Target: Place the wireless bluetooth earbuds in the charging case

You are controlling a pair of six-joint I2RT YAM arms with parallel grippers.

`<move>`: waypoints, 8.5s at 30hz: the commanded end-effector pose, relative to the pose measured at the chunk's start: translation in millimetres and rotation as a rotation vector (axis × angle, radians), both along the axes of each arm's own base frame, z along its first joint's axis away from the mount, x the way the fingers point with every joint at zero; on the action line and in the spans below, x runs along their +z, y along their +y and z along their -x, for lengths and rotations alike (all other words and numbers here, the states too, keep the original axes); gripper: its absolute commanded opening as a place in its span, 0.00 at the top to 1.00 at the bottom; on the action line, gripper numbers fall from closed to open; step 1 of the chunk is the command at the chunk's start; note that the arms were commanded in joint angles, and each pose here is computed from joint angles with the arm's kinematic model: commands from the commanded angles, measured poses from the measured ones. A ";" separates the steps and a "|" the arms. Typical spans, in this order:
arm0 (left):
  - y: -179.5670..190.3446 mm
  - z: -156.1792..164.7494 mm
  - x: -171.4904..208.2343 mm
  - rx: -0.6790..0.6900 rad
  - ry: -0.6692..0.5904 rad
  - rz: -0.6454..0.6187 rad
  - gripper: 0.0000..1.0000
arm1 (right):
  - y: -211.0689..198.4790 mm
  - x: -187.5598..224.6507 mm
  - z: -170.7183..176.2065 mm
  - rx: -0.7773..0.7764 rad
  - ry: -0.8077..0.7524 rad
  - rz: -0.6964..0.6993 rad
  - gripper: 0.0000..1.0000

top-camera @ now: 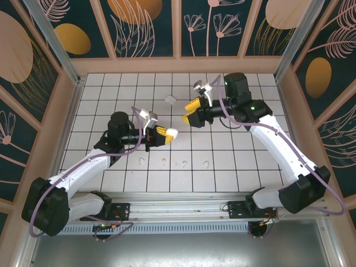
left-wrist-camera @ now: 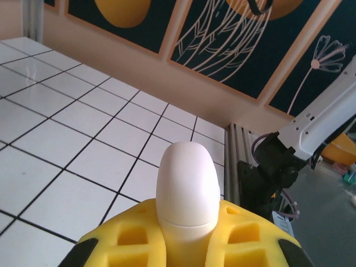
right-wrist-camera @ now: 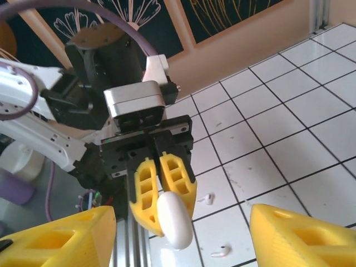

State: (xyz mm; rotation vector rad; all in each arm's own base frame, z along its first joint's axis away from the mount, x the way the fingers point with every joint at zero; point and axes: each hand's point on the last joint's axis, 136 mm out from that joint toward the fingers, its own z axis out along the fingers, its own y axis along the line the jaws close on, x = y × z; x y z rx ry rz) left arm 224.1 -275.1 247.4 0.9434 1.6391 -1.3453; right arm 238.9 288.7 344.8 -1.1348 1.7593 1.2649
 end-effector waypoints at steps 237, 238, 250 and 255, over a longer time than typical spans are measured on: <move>66.4 6.1 2.3 0.390 -0.165 -0.096 1.00 | -32.5 -320.3 -73.1 -1.142 0.386 1.106 0.68; 66.3 5.9 2.1 0.390 -0.163 -0.096 1.00 | -31.4 -314.5 -73.4 -1.145 0.387 1.083 0.68; 54.1 -0.7 -1.1 0.341 -0.119 -0.071 1.00 | -49.7 -251.1 -83.9 -1.091 0.663 0.504 0.67; 38.0 -10.5 -9.6 0.294 -0.047 -0.062 1.00 | -54.9 -265.9 -82.9 -1.022 0.769 0.431 0.67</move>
